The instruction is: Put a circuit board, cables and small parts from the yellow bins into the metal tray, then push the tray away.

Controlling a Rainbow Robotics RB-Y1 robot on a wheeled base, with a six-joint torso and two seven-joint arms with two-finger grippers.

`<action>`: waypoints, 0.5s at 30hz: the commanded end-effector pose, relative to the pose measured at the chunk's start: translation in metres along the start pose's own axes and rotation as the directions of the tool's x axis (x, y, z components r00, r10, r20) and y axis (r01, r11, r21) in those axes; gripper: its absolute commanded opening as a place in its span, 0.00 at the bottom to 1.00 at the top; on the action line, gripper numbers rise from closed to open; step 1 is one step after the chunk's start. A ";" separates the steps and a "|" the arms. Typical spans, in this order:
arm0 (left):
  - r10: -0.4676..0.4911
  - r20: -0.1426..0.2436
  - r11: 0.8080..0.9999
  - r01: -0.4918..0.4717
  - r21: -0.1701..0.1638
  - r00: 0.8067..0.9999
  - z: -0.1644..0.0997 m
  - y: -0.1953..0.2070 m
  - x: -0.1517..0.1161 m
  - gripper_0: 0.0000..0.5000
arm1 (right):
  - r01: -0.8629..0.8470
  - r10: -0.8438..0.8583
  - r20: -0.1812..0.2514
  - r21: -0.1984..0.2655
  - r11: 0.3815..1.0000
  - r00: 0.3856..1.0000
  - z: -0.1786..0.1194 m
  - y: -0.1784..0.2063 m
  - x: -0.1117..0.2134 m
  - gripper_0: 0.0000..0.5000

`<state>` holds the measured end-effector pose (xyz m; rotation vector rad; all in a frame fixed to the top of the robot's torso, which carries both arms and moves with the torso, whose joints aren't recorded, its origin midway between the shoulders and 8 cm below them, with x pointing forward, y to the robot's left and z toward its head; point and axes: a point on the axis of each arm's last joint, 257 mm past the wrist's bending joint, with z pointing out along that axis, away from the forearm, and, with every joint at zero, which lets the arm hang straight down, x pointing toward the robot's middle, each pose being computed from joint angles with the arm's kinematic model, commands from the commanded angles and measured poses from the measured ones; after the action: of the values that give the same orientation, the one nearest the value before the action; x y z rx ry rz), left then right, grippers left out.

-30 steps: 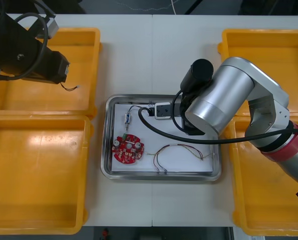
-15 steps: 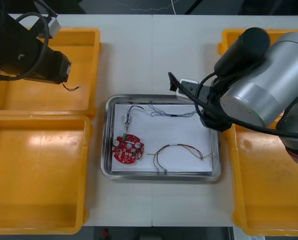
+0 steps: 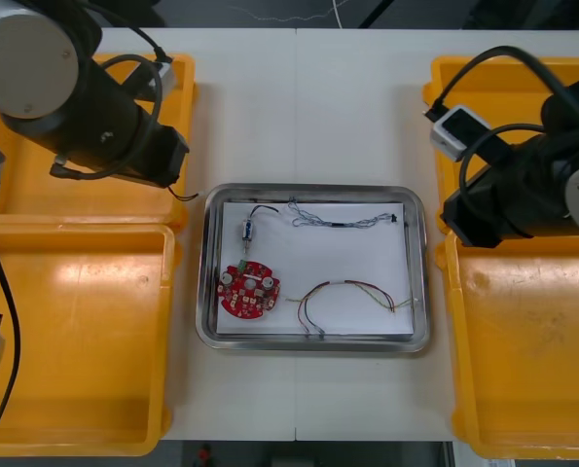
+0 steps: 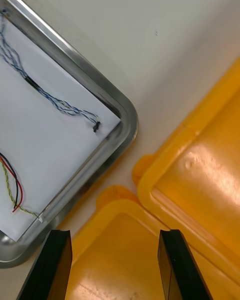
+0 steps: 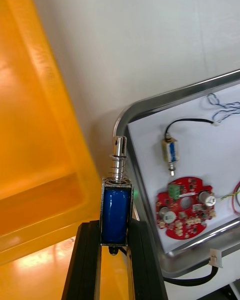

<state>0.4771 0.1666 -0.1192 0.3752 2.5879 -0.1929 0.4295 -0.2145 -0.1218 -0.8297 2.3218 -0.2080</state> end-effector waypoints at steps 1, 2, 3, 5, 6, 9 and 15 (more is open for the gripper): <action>-0.046 0.034 0.999 0.045 0.024 0.998 -0.006 -0.050 -0.020 0.01 | -0.142 0.142 0.001 0.049 0.989 0.990 -0.019 -0.033 0.030 1.00; -0.035 0.026 0.999 0.035 0.026 0.999 -0.004 -0.056 -0.020 0.00 | -0.161 0.161 0.003 0.048 0.986 0.987 -0.022 -0.038 0.035 1.00; -0.027 0.016 0.999 0.026 0.028 1.000 -0.001 -0.062 -0.019 0.00 | -0.183 0.183 0.002 0.047 0.982 0.983 -0.025 -0.042 0.041 1.00; -0.015 -0.005 1.000 0.015 0.026 1.000 0.006 -0.070 -0.015 0.00 | -0.221 0.221 0.001 0.054 0.974 0.975 -0.028 -0.050 0.051 1.00; -0.006 -0.022 1.000 0.006 0.024 1.000 0.010 -0.075 -0.013 0.00 | -0.244 0.244 0.001 0.055 0.968 0.970 -0.031 -0.055 0.056 1.00; 0.011 -0.034 1.000 -0.010 0.025 0.999 0.022 -0.088 -0.013 0.00 | -0.303 0.304 0.002 0.058 0.951 0.953 -0.036 -0.066 0.071 1.00; 0.022 -0.044 0.999 -0.020 0.043 0.999 0.053 -0.112 -0.012 0.00 | -0.399 0.401 -0.020 0.080 0.914 0.916 -0.043 -0.082 0.105 1.00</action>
<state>0.4718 0.0805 -0.1590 0.4033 2.6718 -0.2054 0.3952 -0.3189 -0.1201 -0.3997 2.4321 -0.0854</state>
